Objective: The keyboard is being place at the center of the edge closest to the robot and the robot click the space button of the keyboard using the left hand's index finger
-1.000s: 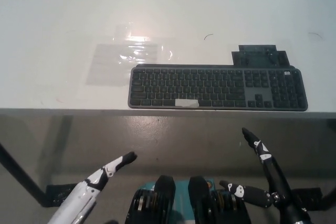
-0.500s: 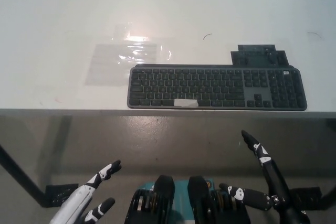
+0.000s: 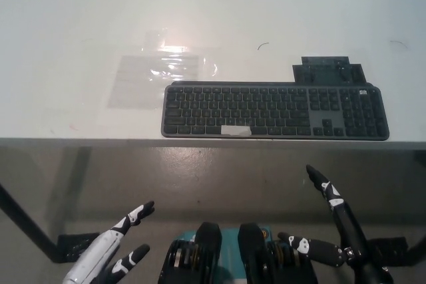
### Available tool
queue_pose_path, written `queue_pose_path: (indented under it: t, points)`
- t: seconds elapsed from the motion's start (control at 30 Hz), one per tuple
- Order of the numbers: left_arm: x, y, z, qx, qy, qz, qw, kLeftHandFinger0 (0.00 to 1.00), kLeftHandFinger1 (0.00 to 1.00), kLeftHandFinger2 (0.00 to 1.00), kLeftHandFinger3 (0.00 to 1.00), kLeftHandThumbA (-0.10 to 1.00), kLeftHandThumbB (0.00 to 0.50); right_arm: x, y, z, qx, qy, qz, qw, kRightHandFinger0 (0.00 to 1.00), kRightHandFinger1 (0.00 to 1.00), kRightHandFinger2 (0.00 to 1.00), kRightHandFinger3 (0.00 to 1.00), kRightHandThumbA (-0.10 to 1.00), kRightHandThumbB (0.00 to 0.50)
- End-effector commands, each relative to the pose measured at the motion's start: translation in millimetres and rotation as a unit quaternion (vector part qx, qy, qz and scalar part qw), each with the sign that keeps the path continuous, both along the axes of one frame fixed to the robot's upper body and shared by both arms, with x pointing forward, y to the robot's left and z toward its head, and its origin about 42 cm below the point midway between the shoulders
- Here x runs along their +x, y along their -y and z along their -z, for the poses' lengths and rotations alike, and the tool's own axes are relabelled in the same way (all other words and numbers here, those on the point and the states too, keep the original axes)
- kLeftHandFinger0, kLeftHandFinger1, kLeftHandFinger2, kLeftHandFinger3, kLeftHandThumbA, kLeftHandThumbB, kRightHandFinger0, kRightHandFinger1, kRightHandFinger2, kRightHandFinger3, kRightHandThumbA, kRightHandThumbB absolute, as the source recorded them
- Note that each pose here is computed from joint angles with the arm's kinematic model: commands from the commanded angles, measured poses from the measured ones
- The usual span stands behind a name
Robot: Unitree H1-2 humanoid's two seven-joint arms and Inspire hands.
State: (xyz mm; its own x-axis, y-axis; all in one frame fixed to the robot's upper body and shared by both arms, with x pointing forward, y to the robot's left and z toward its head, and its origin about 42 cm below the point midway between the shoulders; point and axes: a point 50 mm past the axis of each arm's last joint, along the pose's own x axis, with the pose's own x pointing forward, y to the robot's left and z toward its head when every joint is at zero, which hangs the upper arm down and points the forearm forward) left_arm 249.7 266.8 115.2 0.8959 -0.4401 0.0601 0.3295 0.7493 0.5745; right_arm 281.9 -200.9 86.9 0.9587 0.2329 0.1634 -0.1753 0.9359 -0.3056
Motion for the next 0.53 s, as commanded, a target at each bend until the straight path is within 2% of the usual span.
queue_pose_path:
  t: [0.0, 0.07, 0.5]
  points:
    - [2.7, -3.3, -5.8, -0.004, 0.006, -0.008, 1.000, 1.00, 1.00, 1.00, 1.00, 1.00, 0.330, 4.7, -1.9, -15.3, 0.021, 0.044, -0.010, 0.999, 1.00, 1.00, 1.00, 1.00, 1.00, 0.425]
    - [2.9, -4.4, -5.9, -0.003, 0.007, -0.011, 1.000, 1.00, 1.00, 1.00, 1.00, 1.00, 0.350, 4.9, -2.3, -15.4, 0.022, 0.044, -0.010, 0.999, 1.00, 1.00, 1.00, 1.00, 1.00, 0.426]
    - [1.2, -4.9, -8.6, -0.007, 0.012, -0.012, 1.000, 1.00, 1.00, 1.00, 1.00, 1.00, 0.334, 4.4, -2.9, -16.4, 0.020, 0.046, -0.011, 0.999, 1.00, 1.00, 1.00, 1.00, 1.00, 0.413]
